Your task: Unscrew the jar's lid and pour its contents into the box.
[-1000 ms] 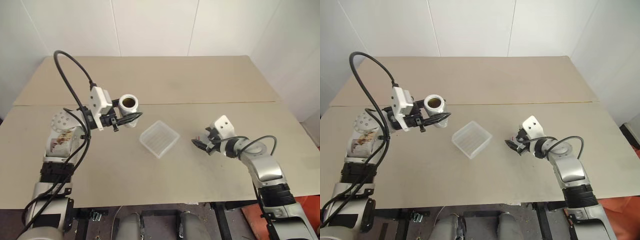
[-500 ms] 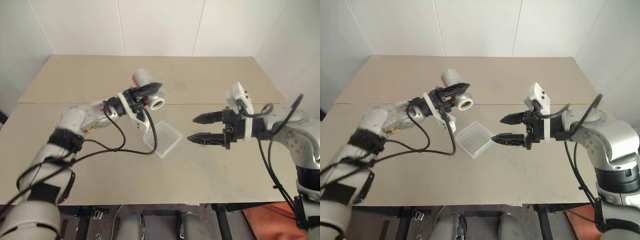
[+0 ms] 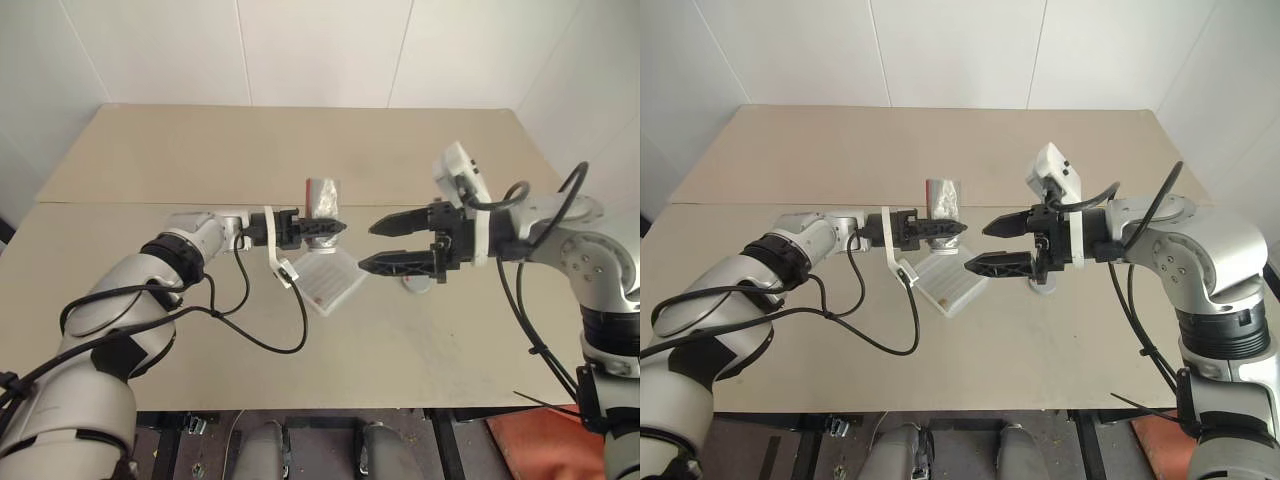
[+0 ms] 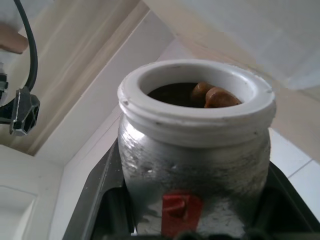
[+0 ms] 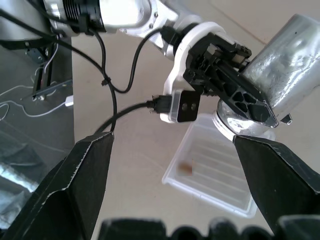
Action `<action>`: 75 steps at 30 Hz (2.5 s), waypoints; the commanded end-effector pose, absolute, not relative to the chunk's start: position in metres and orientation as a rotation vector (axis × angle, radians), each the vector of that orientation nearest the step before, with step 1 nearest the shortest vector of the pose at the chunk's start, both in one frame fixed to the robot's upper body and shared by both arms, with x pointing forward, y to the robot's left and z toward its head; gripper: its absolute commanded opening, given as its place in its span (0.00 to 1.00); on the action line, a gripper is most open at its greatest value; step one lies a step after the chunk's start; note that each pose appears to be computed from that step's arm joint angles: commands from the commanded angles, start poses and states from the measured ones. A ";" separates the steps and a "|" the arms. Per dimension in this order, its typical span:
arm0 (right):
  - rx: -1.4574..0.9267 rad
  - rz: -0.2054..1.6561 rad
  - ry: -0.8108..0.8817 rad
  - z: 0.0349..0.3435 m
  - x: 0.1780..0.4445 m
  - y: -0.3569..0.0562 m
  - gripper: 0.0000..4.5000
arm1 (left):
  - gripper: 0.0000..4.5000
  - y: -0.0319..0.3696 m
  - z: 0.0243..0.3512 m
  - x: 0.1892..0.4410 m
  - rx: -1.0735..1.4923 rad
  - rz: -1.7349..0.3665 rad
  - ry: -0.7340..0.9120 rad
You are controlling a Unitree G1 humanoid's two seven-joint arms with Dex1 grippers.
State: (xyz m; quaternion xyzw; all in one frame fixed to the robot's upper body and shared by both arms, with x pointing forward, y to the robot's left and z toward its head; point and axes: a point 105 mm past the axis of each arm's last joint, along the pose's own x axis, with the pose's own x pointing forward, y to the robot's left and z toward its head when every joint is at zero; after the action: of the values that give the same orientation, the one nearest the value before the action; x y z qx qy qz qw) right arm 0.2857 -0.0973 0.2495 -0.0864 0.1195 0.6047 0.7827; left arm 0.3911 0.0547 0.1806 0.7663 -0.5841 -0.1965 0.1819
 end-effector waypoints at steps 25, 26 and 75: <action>-0.304 1.170 -0.034 0.242 0.303 -0.097 0.99 | 0.45 0.165 0.214 0.373 0.173 -0.632 -0.276; -0.316 1.160 -0.035 0.240 0.305 -0.097 0.99 | 0.45 0.165 0.210 0.369 0.164 -0.645 -0.260; -0.464 0.989 0.067 0.212 0.294 -0.184 1.00 | 0.99 0.231 0.218 0.232 0.386 -0.957 -0.063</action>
State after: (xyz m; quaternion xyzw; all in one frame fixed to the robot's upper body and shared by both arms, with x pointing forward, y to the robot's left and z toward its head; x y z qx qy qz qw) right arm 0.2949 -0.1827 0.1959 -0.2030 0.0603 0.4830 0.8496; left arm 0.2287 0.2321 0.2149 0.1800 -0.0197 -0.4636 0.8674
